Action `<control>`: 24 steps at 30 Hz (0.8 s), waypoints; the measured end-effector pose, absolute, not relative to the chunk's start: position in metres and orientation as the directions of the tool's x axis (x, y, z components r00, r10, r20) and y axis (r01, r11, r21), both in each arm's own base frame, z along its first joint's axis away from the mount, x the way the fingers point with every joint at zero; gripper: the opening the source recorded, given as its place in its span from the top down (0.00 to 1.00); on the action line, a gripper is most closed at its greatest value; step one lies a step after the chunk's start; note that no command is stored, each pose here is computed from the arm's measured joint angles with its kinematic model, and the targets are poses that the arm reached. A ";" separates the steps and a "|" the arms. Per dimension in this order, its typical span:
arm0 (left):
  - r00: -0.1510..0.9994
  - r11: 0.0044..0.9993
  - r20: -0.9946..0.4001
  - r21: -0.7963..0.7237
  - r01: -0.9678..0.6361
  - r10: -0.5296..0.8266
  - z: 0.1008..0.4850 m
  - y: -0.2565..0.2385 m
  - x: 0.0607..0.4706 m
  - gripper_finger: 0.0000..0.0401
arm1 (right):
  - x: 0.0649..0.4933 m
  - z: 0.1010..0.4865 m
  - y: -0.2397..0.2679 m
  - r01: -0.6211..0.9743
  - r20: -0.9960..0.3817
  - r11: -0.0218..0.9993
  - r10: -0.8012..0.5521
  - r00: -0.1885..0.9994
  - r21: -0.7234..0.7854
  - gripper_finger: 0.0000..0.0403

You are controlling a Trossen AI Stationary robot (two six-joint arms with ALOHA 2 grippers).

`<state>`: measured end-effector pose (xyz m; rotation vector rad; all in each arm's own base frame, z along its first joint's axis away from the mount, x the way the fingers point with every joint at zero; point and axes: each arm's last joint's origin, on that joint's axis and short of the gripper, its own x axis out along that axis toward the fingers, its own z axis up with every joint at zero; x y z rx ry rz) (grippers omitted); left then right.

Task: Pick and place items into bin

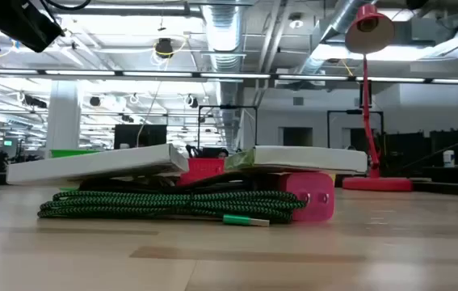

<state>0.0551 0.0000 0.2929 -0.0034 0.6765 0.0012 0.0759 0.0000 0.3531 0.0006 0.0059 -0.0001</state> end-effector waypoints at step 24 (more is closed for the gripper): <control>0.780 1.000 -0.626 -0.002 -0.001 0.000 0.293 0.000 0.055 1.00 | 0.076 0.353 0.000 0.000 -0.006 1.000 0.000 1.000 0.001 0.98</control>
